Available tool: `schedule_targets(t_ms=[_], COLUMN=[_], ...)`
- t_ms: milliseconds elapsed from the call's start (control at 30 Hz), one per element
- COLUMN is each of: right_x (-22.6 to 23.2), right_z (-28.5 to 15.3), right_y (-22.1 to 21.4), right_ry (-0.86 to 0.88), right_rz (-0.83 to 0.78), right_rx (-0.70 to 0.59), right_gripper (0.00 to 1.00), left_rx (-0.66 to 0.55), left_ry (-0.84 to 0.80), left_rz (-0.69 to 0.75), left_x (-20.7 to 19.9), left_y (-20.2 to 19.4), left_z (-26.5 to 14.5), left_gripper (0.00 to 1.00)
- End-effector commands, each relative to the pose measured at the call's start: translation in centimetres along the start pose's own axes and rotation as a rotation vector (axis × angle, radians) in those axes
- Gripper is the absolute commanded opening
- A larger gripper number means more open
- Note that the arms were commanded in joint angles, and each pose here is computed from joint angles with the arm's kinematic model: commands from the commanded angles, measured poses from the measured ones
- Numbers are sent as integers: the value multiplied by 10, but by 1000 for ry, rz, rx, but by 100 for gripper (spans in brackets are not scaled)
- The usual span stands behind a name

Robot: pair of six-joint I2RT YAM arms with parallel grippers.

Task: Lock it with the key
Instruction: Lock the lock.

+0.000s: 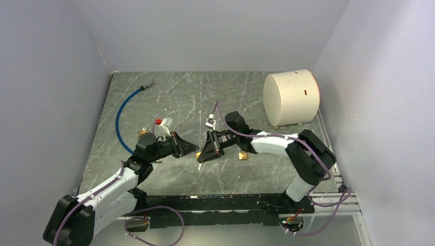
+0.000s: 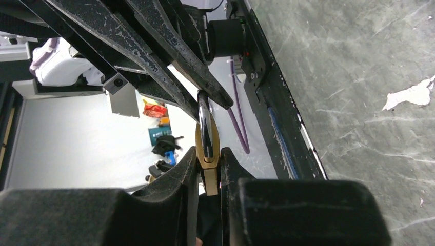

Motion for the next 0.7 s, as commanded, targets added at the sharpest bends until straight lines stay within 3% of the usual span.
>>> schedule_targets(t_ms=[0, 500, 667], right_x=[4, 11, 12], right_z=[1, -2, -3], right_y=[60, 64, 68], right_ry=[-94, 5, -48], right_rz=[-158, -158, -180], right_rx=[-387, -439, -445], right_gripper=[0, 0, 0], left_rx=[360, 335, 336], left_ry=[-213, -176, -164], left_rz=[-16, -74, -74], left_x=[-44, -37, -42], left_y=[-41, -58, -63], left_z=[-23, -38, -34], left_gripper=[3, 2, 3])
Point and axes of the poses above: each gripper's point midway between its finger pads, its own z axis out along the fingers, its own x axis along the line the jaws close on, y = z × x, the point moved 8 cm from there along -z, back along the fingers, and after that the axes turned 9 degrees about -z, right-handed, at the moved point
